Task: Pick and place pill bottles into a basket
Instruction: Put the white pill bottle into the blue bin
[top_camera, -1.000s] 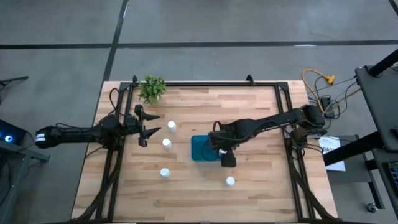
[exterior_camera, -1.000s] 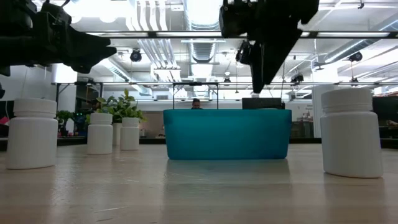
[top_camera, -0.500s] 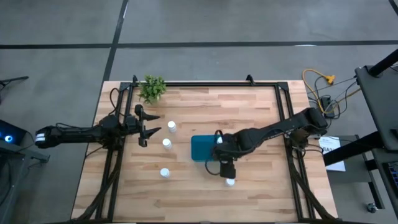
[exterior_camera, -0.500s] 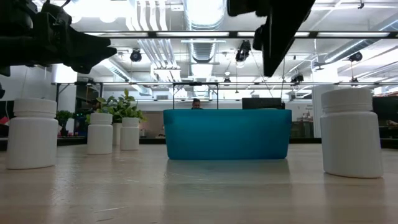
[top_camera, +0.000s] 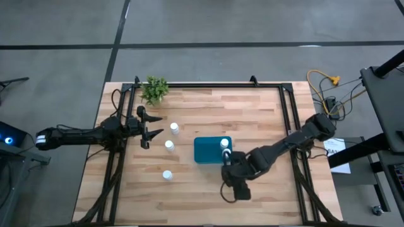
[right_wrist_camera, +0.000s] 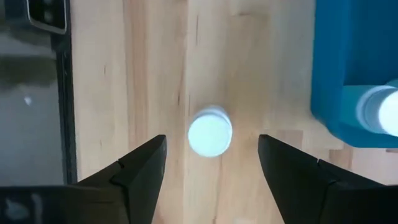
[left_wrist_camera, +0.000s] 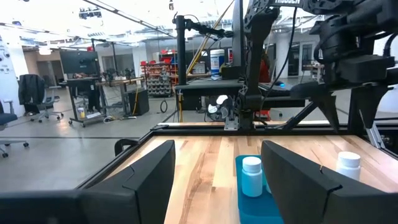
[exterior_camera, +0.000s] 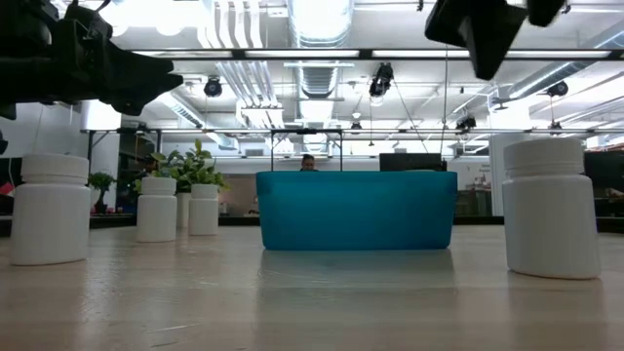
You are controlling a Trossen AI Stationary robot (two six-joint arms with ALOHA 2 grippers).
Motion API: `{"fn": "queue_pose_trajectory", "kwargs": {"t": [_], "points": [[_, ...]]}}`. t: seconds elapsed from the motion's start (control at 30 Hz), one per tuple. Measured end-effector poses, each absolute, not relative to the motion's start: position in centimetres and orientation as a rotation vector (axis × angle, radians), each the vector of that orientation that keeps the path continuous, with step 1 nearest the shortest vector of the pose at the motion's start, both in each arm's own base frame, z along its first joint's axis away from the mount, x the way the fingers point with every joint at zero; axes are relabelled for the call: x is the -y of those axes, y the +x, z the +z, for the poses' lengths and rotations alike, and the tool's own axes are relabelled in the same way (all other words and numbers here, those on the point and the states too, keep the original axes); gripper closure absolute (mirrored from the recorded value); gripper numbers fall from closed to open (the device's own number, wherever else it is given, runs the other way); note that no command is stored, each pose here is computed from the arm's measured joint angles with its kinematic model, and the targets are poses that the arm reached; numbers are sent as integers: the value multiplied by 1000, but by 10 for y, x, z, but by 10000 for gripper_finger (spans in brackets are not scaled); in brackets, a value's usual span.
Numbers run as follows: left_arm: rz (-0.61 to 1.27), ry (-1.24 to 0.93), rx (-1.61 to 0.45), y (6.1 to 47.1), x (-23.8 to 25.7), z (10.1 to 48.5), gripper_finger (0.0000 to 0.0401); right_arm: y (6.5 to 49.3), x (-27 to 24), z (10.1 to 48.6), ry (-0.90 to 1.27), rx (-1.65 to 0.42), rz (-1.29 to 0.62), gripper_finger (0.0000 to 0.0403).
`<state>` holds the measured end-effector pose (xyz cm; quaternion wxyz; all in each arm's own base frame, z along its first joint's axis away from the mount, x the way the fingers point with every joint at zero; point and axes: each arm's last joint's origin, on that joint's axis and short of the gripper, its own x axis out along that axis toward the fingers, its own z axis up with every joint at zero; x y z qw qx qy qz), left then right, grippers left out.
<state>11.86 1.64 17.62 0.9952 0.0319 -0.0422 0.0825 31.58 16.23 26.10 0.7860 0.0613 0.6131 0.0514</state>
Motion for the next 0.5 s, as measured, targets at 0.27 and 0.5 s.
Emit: {"fn": "queue_pose_trajectory", "kwargs": {"t": [0.27, 0.5], "points": [[165, 64, 85, 119, -16, 176, 180, 308, -171, 257, -11, -1336, 218, 165], [165, 64, 85, 119, -16, 176, 180, 307, -169, 248, -109, -1341, 279, 165]]}}
